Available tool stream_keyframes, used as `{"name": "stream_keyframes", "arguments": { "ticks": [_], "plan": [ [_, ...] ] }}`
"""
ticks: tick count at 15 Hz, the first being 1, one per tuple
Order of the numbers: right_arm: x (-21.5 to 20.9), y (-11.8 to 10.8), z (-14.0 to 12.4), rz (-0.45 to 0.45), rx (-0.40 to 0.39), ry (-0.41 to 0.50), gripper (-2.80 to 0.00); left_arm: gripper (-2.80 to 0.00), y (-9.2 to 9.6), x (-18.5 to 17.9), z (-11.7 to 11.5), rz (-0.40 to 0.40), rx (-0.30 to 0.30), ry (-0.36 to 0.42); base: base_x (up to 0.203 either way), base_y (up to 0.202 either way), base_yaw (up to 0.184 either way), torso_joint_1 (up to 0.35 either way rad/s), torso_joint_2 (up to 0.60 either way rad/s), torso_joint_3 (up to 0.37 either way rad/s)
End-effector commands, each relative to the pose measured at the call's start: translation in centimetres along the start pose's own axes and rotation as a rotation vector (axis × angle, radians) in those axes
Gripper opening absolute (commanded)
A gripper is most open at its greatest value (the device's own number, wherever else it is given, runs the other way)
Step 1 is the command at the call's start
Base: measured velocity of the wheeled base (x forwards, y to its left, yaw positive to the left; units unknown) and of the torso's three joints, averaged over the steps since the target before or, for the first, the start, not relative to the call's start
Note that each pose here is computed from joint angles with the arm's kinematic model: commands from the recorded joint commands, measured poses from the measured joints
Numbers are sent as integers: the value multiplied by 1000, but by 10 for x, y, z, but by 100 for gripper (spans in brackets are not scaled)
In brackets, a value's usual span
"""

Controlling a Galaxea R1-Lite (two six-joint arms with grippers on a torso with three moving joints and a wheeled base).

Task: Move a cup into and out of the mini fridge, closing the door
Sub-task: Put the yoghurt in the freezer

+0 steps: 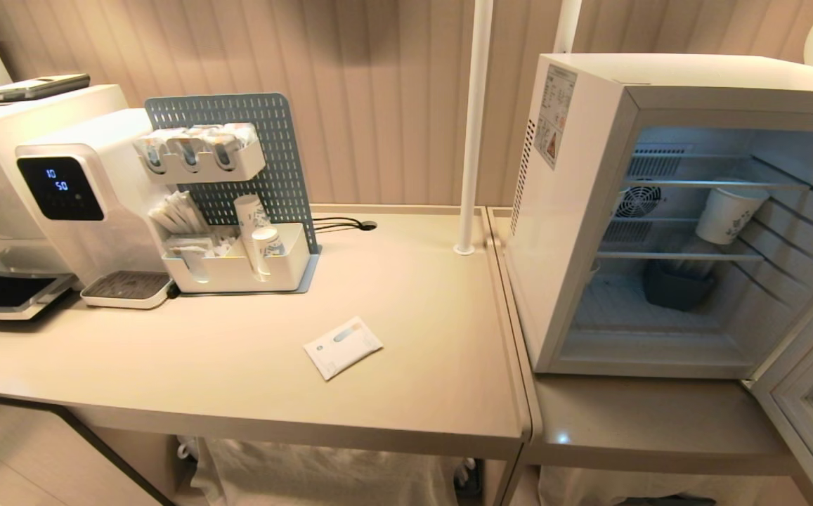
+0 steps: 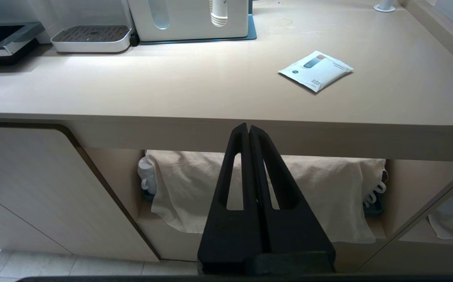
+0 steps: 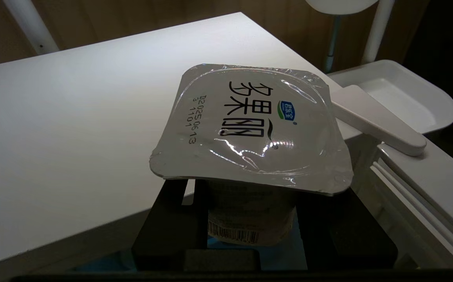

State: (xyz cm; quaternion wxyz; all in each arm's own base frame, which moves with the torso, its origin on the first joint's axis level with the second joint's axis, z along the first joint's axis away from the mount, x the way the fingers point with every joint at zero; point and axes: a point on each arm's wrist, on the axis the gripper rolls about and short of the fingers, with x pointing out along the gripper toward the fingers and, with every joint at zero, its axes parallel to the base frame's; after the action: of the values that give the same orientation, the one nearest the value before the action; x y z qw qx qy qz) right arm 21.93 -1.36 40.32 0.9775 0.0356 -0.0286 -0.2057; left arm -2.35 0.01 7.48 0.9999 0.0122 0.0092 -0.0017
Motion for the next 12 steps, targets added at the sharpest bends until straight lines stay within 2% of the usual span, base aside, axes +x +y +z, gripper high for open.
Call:
{"name": "stream_keyframes", "arguments": {
  "ticks": [1,5,8,12],
  "plan": [
    [-34,-9,8,40,17,-38,-280,-280,0,0,0,0,0,0,0,0,0,0,0,0],
    [-76,-17,-13,211,3,1,-280,-280,0,0,0,0,0,0,0,0,0,0,0,0],
    [-99,-15,-44,314,-19,72,-280,-280,0,0,0,0,0,0,0,0,0,0,0,0],
    [-121,-11,-80,360,-40,109,-280,-280,0,0,0,0,0,0,0,0,0,0,0,0]
  ]
}}
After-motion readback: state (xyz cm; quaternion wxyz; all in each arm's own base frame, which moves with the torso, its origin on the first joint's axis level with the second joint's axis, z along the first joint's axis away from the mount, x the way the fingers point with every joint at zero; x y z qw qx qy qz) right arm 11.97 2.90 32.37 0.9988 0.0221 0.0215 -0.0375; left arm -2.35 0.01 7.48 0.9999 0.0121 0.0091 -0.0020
